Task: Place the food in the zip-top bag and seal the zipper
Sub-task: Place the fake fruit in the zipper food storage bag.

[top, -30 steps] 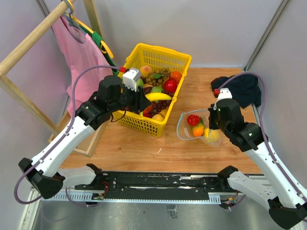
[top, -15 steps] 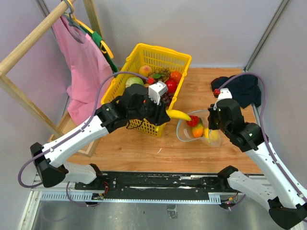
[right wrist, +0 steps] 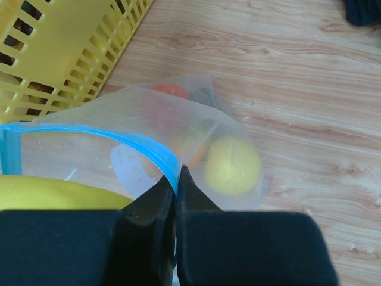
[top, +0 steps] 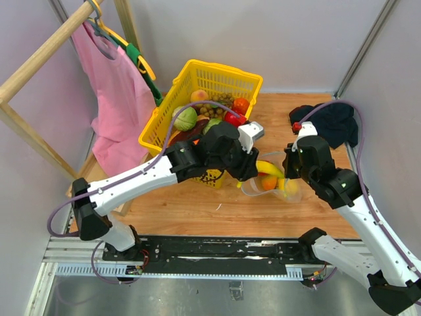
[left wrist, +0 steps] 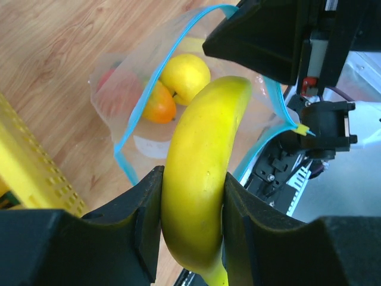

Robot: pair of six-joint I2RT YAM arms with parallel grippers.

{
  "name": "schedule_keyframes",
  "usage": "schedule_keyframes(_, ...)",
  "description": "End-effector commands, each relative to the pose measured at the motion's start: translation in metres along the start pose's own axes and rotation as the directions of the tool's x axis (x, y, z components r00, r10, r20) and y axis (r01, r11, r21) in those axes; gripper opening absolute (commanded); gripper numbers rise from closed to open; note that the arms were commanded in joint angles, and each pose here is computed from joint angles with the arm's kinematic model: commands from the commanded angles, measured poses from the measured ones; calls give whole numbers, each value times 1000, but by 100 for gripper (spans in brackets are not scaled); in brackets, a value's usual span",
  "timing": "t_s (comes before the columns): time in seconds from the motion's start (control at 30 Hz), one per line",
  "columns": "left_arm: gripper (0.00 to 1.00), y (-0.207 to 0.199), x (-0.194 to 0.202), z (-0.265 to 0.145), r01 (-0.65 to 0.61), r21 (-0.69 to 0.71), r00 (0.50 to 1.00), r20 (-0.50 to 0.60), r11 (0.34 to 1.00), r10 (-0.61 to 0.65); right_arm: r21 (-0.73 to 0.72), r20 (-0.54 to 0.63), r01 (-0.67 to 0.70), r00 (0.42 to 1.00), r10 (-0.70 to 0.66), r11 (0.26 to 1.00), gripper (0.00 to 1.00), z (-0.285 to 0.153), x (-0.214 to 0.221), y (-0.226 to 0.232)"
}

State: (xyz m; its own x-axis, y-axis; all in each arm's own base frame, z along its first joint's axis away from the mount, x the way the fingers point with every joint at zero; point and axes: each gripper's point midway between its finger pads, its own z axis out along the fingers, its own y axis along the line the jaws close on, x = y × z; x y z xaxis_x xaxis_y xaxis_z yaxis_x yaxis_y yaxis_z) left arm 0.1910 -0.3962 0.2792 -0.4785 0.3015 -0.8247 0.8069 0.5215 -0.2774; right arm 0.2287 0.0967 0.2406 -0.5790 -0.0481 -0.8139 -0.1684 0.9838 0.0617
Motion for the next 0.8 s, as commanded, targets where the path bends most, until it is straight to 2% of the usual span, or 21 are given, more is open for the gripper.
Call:
schedule_keyframes(0.0,16,-1,-10,20,-30,-43,999,11,999,31,-34,49,-43,998,45,998,0,-6,-14,5)
schedule_keyframes(0.57,20,-10,18,82,-54,25,997,-62,998,55,-96,33,-58,998,61,994,0,-3,-11,18)
schedule_keyframes(0.67,23,-11,25,90,-49,43,996,-72,998,52,-100,34,-60,997,63,993,1,-2,-12,19)
schedule_keyframes(0.77,32,-15,32,97,-45,64,995,-88,997,51,-102,31,-61,997,65,993,1,-1,-11,19)
